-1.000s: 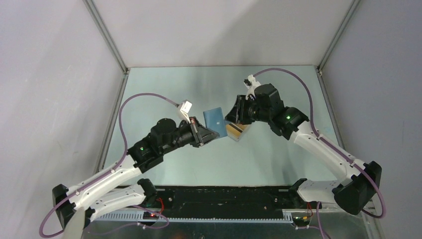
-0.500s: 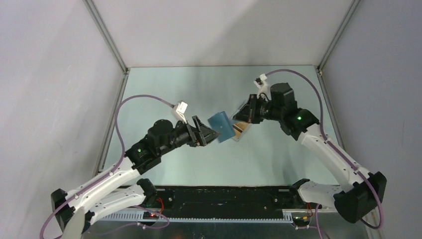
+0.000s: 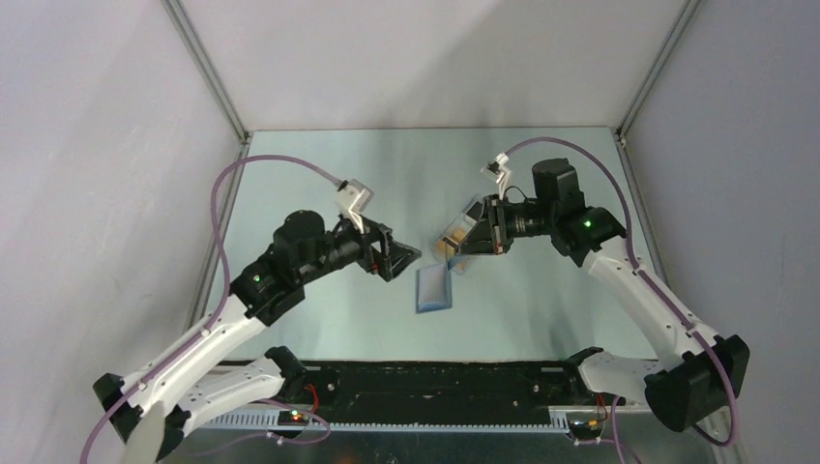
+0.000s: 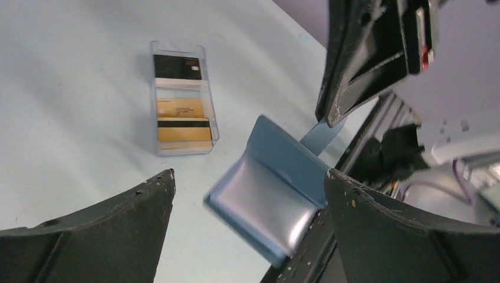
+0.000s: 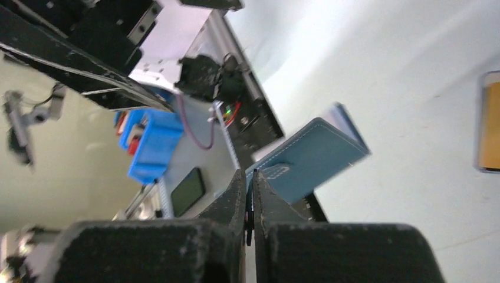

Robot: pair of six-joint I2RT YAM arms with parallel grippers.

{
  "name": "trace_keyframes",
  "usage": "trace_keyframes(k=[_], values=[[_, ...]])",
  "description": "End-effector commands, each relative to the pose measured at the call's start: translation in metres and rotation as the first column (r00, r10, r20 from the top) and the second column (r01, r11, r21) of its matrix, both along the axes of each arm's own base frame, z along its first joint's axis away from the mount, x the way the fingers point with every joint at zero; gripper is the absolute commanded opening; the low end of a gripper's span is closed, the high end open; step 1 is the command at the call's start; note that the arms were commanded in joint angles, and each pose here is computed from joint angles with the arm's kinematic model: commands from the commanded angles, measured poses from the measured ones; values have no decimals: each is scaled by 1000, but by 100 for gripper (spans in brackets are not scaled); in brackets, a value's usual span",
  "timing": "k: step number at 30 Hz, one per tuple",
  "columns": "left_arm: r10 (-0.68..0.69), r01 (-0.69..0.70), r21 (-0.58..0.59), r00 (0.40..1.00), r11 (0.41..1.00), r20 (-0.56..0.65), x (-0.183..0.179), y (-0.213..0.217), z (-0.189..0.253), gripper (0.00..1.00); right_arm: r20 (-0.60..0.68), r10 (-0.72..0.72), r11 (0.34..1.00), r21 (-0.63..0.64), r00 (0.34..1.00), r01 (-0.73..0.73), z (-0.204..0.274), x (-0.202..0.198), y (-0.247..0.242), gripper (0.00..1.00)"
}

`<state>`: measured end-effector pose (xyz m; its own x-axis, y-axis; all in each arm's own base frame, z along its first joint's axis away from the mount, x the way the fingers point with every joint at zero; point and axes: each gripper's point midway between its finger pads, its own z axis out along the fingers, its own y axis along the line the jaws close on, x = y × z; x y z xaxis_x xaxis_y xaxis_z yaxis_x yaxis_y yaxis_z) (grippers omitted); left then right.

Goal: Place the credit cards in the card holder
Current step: Open the card holder at the center of the board.

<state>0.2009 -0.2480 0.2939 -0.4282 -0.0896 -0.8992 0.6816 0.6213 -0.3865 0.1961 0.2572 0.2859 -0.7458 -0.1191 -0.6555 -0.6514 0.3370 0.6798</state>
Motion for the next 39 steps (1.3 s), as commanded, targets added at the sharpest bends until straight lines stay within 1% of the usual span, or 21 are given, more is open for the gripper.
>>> trace_keyframes(k=[1,2,3,4,5,8,12,19,22,26,28,29,30,31,33,38,39], values=[[-282,266,119,948,957,145,-19,-21,1,100,19,245,960,137,969,-246,34,-35,5,0],[-311,292,136,939,947,148,-21,-24,-4,100,21,264,953,149,964,-264,35,-38,6,0],[-379,354,158,909,922,175,-28,-27,-6,100,23,292,942,166,956,-291,39,-42,5,0],[-419,389,177,889,904,185,-33,-29,-11,100,29,305,936,175,952,-305,40,-44,5,0],[-479,442,198,851,875,216,-40,-31,-13,100,30,334,923,193,942,-333,43,-49,4,0],[-559,514,227,792,827,243,-51,-33,-20,100,50,389,893,223,920,-390,50,-59,2,0],[-614,552,271,730,789,300,-53,-37,-21,98,81,427,868,242,900,-434,57,-68,0,0],[-643,576,286,692,766,328,-46,-55,-17,94,97,460,845,257,883,-469,63,-76,0,0],[-638,566,295,674,770,373,-45,-65,-12,95,97,481,831,266,871,-489,66,-81,0,0],[-634,581,265,644,769,429,-51,-74,-1,95,100,494,822,271,864,-501,67,-84,0,0],[-637,595,250,631,764,443,-55,-78,4,92,96,499,819,273,861,-505,67,-85,1,0],[-643,608,243,621,756,447,-58,-80,7,88,96,500,818,273,861,-506,67,-85,1,0],[-649,615,241,620,751,441,-59,-81,6,85,97,501,818,273,860,-507,67,-85,1,0],[-660,631,236,609,739,440,-63,-83,7,79,96,499,820,271,862,-504,66,-84,2,0],[-677,649,233,605,724,418,-64,-88,2,74,97,498,820,271,862,-504,67,-83,3,0],[-692,661,237,603,712,397,-64,-98,-3,70,113,485,825,268,867,-497,70,-81,4,0],[-696,666,236,599,707,396,-65,-100,-2,62,110,483,827,268,869,-494,70,-80,4,0]])
